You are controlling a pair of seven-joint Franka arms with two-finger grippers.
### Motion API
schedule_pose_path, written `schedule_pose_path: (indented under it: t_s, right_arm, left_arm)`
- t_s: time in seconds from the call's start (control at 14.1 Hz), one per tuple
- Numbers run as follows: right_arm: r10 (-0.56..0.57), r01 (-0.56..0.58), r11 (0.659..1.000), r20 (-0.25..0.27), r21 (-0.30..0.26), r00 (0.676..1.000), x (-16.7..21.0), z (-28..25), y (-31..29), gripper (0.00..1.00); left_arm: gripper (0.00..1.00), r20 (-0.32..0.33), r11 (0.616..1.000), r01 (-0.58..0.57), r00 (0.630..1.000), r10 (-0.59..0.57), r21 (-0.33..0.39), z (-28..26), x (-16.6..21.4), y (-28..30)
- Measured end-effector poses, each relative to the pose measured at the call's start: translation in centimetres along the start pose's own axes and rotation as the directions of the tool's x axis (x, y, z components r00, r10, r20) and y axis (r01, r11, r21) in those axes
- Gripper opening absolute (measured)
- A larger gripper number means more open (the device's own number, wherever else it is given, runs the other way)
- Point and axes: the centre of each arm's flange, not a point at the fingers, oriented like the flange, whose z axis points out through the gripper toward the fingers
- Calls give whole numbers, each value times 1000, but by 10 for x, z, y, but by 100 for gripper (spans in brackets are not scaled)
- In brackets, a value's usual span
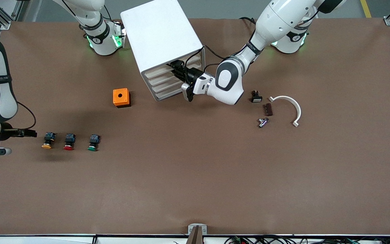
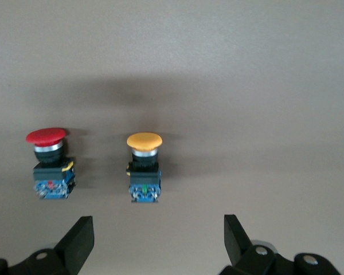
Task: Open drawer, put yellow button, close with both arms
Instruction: 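Grasp the drawer front with the left gripper while the right gripper reaches the yellow button, then pull the drawer open with the left gripper while the right gripper grasps the yellow button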
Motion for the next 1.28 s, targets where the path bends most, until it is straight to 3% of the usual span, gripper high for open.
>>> schedule_pose_path:
  t_s: [0.14,0.35,0.85,1.28]
  right_arm:
    - [-4,4,1000,-7,0,1000,-4,17,-4,100]
    - [-10,10,1000,0,5,1000,-8,32,-9,100]
    - [-14,13,1000,27,24,1000,-10,80,-16,100]
    - [13,-14,999,8,46,1000,-7,106,-15,100]
  left_arm:
    - [40,0,1000,-21,1000,21,0,0,0,0]
    - [29,-5,999,-50,999,50,0,-3,0,-1]
    - [15,-5,996,-82,997,82,18,-29,7,0]
    - [15,-6,997,-77,997,77,19,-30,7,0]
